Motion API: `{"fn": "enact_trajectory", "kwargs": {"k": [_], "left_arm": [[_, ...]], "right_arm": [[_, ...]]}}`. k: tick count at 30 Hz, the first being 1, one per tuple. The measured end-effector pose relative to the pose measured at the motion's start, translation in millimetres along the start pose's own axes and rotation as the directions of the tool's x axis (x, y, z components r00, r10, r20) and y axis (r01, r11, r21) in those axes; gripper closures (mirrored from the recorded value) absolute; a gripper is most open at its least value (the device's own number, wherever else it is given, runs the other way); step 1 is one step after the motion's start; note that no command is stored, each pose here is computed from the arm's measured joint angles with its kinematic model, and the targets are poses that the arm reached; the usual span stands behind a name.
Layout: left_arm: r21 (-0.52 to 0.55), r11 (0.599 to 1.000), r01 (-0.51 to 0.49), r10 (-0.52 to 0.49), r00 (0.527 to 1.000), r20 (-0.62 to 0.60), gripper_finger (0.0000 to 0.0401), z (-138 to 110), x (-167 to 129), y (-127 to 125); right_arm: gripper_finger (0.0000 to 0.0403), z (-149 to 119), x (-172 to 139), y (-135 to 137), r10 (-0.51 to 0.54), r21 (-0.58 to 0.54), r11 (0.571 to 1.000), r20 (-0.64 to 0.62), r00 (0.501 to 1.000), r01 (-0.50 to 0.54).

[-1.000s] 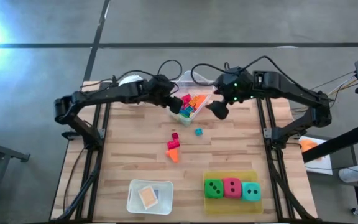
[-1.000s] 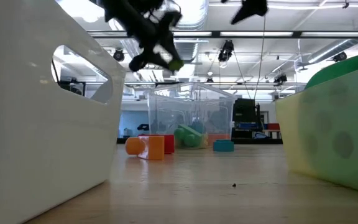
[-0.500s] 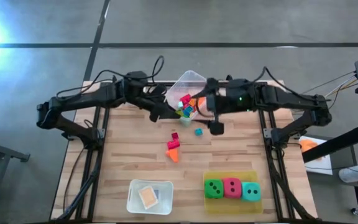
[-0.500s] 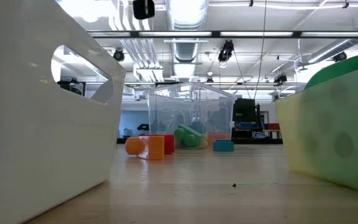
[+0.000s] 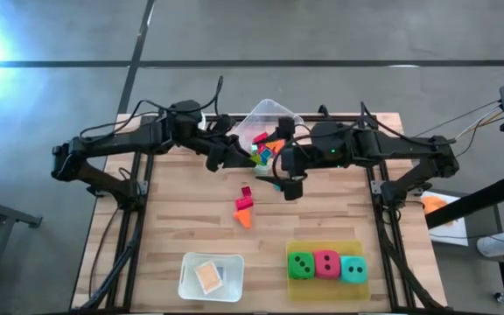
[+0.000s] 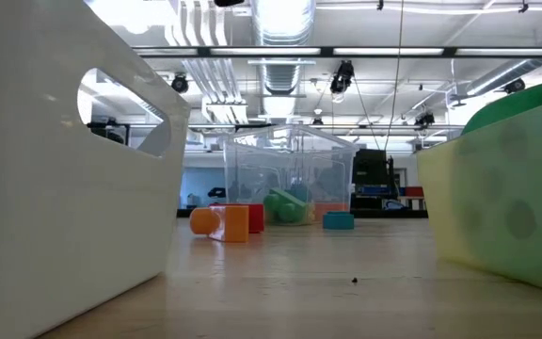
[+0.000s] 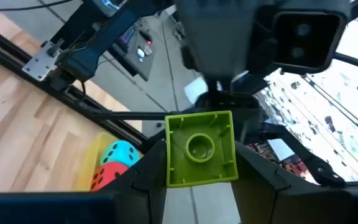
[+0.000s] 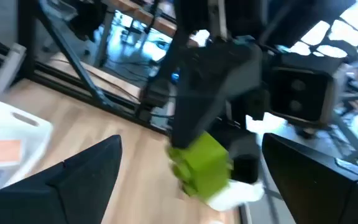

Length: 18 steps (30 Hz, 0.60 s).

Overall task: Pick & Place Toys
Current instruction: Put the green game piece into the transparent bin

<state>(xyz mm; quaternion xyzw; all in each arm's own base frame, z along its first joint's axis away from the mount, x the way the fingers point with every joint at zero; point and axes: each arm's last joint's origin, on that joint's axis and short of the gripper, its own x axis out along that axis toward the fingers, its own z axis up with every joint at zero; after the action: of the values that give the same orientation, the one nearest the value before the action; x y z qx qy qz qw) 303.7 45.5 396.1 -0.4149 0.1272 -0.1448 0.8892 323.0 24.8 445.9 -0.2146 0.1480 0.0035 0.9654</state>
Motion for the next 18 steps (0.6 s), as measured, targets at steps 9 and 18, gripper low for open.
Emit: {"fn": "enact_trajectory", "kwargs": {"k": [9,18], "left_arm": [[0.007,0.999,0.037,-0.037,0.999,0.013,0.0263,1.0,1.2,-4.2],[0.007,0.998,0.070,-0.070,0.997,-0.016,0.0263,-2.4,3.4,-7.8]], "right_arm": [[0.0138,2.5,6.6,1.3,0.044,0.003,0.999,0.012,0.999,-0.044],[0.0284,3.4,6.0,0.5,0.046,-0.013,0.999,0.023,0.999,-0.046]]}}
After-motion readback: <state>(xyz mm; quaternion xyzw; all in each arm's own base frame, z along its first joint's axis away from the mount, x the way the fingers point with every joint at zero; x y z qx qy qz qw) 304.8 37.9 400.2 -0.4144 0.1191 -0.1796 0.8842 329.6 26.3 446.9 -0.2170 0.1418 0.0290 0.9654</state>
